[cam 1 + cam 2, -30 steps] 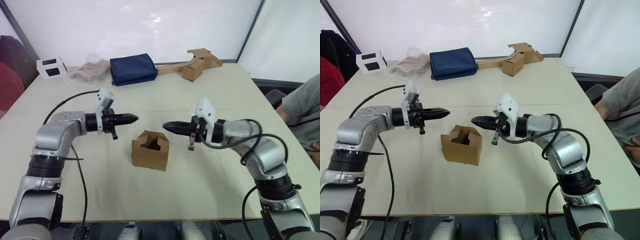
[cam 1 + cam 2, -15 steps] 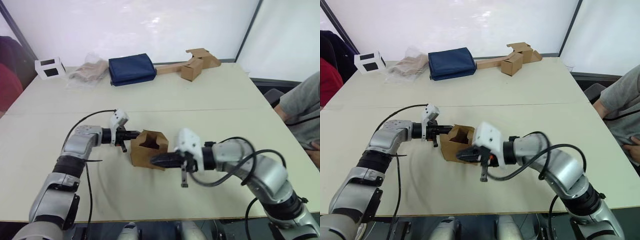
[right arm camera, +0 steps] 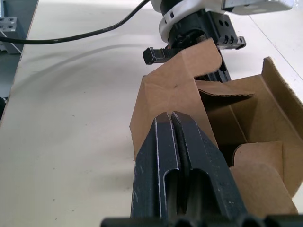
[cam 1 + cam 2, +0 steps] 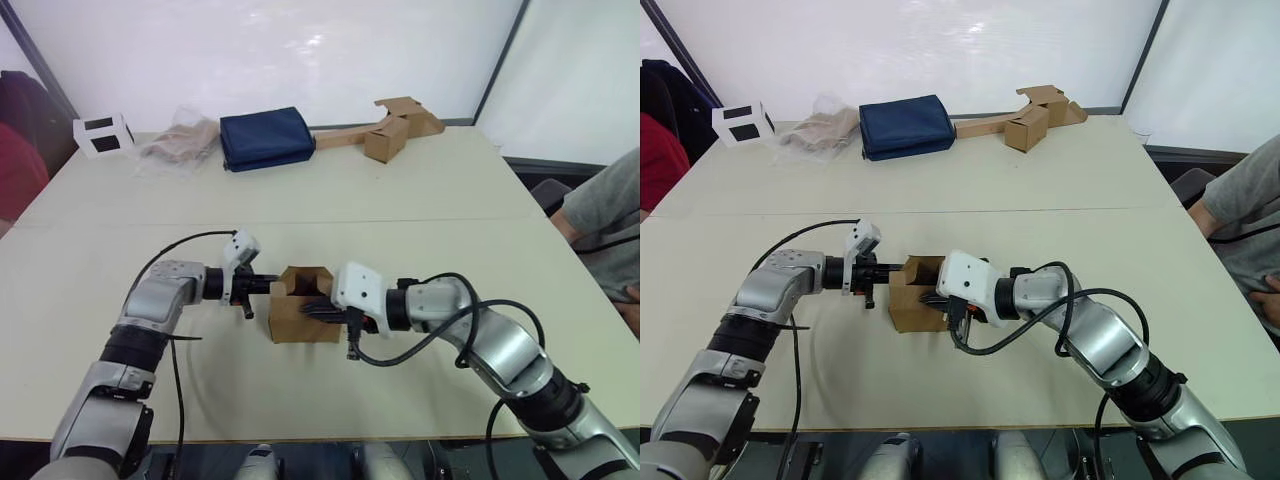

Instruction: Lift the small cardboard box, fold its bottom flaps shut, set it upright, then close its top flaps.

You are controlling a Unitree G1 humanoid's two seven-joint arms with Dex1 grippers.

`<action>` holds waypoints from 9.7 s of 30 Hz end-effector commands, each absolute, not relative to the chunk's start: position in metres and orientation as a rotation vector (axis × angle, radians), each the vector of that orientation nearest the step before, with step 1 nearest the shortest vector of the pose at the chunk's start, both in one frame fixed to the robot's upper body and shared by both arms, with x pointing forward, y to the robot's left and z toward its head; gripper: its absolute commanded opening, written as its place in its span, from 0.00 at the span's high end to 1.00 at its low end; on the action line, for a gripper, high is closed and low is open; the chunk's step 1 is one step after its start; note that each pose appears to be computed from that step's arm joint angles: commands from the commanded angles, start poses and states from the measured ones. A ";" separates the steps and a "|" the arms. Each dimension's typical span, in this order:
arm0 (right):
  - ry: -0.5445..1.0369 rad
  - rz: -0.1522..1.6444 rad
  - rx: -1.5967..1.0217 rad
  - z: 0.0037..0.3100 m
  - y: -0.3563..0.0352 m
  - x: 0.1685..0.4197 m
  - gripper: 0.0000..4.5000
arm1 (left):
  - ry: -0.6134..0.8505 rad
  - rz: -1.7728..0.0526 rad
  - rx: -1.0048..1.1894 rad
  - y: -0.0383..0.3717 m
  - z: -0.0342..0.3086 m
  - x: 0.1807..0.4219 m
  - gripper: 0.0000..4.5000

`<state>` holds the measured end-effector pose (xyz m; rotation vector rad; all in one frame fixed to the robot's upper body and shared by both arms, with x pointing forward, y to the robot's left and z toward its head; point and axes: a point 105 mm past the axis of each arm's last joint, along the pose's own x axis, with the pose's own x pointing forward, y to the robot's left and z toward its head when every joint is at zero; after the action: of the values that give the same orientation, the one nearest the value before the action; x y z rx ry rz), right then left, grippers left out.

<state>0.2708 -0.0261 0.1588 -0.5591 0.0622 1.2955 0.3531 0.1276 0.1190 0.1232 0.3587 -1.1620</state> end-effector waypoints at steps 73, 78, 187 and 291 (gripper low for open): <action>0.065 1.139 -0.259 0.173 -0.031 0.307 1.00 | 0.349 -1.294 0.037 0.143 0.163 0.294 0.98; 0.041 1.080 -0.273 0.177 -0.039 0.317 1.00 | 0.397 -1.299 0.066 0.145 0.149 0.286 0.98; 0.088 1.268 -0.770 0.146 -0.015 0.255 1.00 | 0.353 -1.301 -0.069 0.118 0.162 0.321 0.98; 0.036 1.084 -0.565 0.166 -0.028 0.265 1.00 | 0.311 -1.327 0.073 0.111 0.171 0.306 0.98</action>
<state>0.2697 -0.0347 0.1616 -0.5701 0.0744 1.0583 0.3073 0.1110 0.1623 0.0343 0.3531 -1.3284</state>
